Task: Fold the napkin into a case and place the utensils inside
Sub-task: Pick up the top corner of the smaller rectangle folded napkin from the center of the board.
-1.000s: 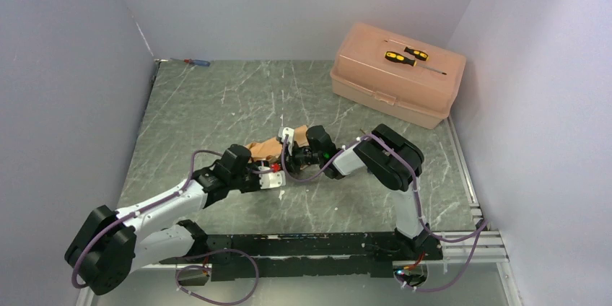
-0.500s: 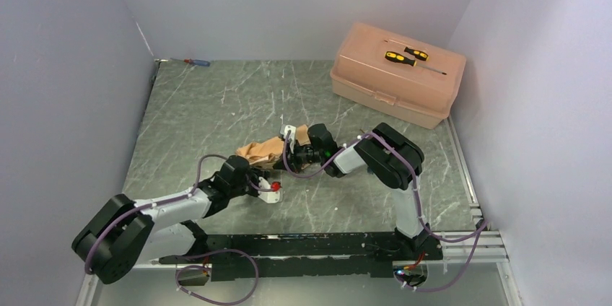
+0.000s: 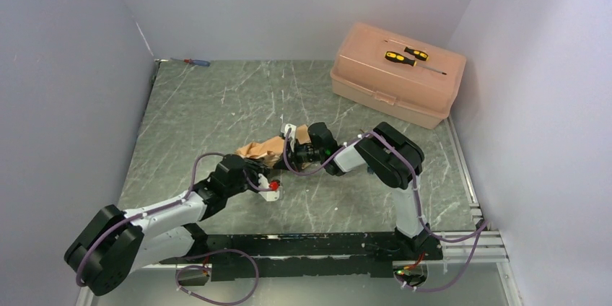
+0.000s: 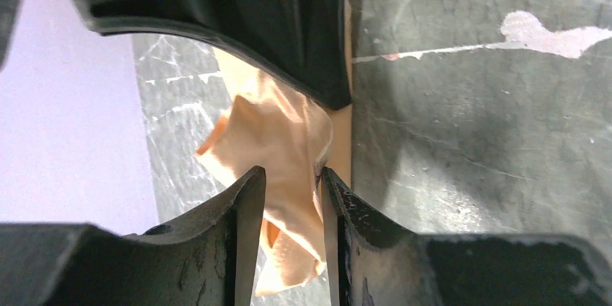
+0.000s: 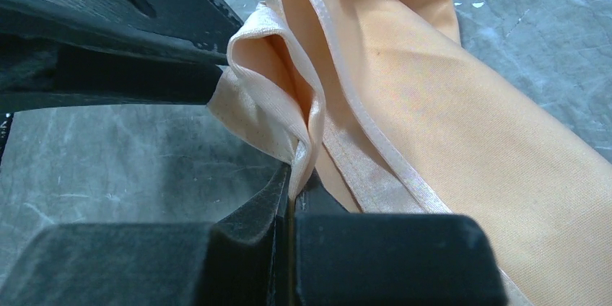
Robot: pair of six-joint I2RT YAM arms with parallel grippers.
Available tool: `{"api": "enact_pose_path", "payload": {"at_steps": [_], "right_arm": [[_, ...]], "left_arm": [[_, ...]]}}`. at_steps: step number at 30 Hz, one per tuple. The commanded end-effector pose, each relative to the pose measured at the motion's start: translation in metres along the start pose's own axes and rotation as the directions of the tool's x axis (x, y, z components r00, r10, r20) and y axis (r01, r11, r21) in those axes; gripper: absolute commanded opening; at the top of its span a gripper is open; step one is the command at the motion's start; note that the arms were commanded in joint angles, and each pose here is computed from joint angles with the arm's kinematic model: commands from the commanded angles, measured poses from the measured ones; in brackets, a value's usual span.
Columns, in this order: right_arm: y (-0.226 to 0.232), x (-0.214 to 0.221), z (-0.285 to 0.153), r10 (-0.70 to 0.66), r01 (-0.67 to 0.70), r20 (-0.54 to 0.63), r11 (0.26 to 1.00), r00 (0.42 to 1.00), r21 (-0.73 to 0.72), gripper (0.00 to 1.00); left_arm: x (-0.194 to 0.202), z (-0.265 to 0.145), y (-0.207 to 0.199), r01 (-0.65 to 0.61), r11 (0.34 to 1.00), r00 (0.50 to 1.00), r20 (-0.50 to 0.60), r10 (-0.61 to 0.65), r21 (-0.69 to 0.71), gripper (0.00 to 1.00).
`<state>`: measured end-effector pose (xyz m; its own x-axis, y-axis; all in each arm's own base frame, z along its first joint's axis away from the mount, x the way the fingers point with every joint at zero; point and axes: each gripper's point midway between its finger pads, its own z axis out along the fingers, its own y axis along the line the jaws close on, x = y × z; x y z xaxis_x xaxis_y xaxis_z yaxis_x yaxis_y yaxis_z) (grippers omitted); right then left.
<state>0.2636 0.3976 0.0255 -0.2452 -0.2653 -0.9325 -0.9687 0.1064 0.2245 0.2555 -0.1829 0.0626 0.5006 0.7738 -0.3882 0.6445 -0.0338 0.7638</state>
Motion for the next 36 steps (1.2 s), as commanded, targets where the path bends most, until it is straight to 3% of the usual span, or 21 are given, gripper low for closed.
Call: {"api": "enact_pose_path", "payload": {"at_steps": [1,13,16,20,26,36], "right_arm": [[0.002,-0.010,0.004,0.002,-0.001,0.021,0.999,1.000,-0.046,0.00],[0.004,-0.010,0.003,0.003,-0.002,0.013,0.998,1.000,-0.057,0.00],[0.005,-0.010,0.002,0.005,-0.005,0.012,0.998,1.000,-0.066,0.02],[0.008,-0.011,0.002,0.006,-0.005,0.011,0.997,1.000,-0.076,0.09],[0.020,-0.026,-0.005,-0.006,0.012,0.056,0.994,0.998,-0.106,0.29],[0.035,-0.045,-0.015,0.097,-0.066,0.132,0.973,0.986,-0.221,0.46]], "left_arm": [[-0.010,-0.002,0.002,-0.014,1.000,0.999,0.049,0.014,-0.009,0.40],[0.000,0.004,-0.005,0.014,1.000,1.000,0.001,-0.014,0.021,0.38],[0.002,0.004,-0.006,0.017,1.000,1.000,-0.008,-0.017,0.022,0.34],[0.002,0.005,0.001,0.046,0.999,0.999,-0.022,-0.046,0.020,0.03],[-0.001,0.003,0.006,0.101,0.995,0.995,-0.027,-0.100,0.018,0.03],[0.001,-0.011,-0.018,0.096,0.992,0.995,-0.024,-0.094,0.080,0.03]]}}
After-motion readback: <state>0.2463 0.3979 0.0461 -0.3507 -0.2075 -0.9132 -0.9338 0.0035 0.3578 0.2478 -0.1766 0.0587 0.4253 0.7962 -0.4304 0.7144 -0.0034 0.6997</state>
